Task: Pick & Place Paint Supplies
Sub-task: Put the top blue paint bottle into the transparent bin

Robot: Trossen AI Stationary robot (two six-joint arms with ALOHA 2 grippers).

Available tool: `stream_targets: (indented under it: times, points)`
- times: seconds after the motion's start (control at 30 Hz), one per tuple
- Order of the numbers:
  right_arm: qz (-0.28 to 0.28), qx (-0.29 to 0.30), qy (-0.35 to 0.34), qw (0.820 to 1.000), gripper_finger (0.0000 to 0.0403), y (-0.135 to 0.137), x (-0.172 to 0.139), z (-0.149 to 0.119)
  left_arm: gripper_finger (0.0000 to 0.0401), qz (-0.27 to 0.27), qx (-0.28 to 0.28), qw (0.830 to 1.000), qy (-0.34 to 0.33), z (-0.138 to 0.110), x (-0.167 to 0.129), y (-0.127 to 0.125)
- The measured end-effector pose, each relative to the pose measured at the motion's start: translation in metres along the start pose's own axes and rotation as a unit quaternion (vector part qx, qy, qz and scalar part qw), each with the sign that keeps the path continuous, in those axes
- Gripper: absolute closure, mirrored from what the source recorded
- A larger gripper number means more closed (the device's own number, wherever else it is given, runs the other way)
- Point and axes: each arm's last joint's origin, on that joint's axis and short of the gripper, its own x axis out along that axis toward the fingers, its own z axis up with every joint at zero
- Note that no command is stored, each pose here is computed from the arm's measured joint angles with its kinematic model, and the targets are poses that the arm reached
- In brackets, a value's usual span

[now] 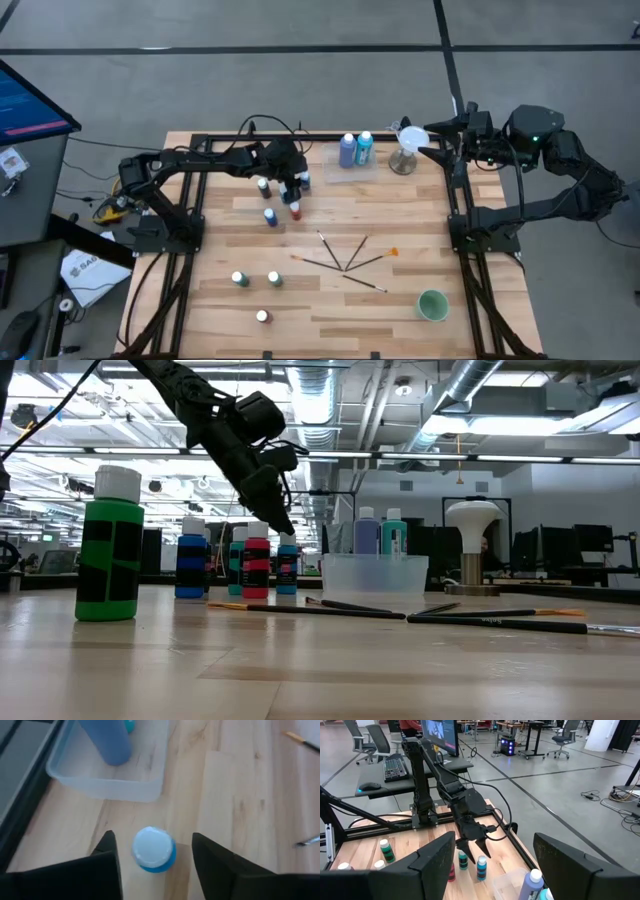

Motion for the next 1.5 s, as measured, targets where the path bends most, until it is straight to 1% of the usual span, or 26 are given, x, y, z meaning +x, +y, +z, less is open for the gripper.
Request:
stream_targets:
  times: [0.13,0.27,0.43,0.57,0.77,0.93,1.0,1.13,1.23,1.4,1.5]
  points:
    - [0.0,0.0,0.0,1.0,0.0137,0.0,0.0,0.0,0.0299,-0.009,0.0,1.0,0.004,-0.001,0.003,-0.001]
    - [0.0,0.0,0.0,1.0,0.0137,0.0,0.0,0.0,0.0304,-0.01,-0.003,1.0,0.013,-0.004,0.01,0.001]
    - [0.0,0.004,-0.001,1.0,0.0137,0.0,0.0,0.0,0.0309,-0.003,-0.004,1.0,0.013,-0.004,0.01,0.001]
    - [0.0,0.004,-0.001,1.0,0.0137,0.0,0.0,0.0,0.0338,0.008,-0.003,1.0,0.011,-0.003,0.009,0.002]
    - [0.0,0.004,0.0,1.0,0.0137,0.0,0.0,0.0,0.0394,0.005,-0.001,1.0,0.008,-0.003,0.009,0.001]
    - [0.0,0.004,0.0,1.0,0.0137,0.0,0.0,0.0,0.0399,0.005,-0.002,1.0,0.007,-0.003,0.009,0.001]
    - [0.0,0.004,0.0,1.0,0.0137,0.0,0.0,0.0,0.04,0.004,-0.011,1.0,0.006,-0.002,0.008,-0.001]
    - [0.0,0.004,0.0,1.0,0.0137,0.0,0.0,0.0,0.0401,0.008,-0.03,0.999,-0.013,0.004,-0.004,-0.002]
    - [0.0,0.004,-0.001,1.0,0.0137,0.0,-0.001,0.0,0.0401,0.026,-0.056,0.997,-0.037,0.011,-0.021,-0.002]
    - [0.0,0.004,-0.001,1.0,0.0137,0.0,-0.001,0.0,0.0401,0.067,-0.096,0.987,-0.106,0.025,-0.057,0.001]
    - [0.0,0.003,-0.001,1.0,0.0137,0.0,-0.001,0.0,0.0401,0.079,-0.1,0.979,-0.156,0.033,-0.075,0.002]
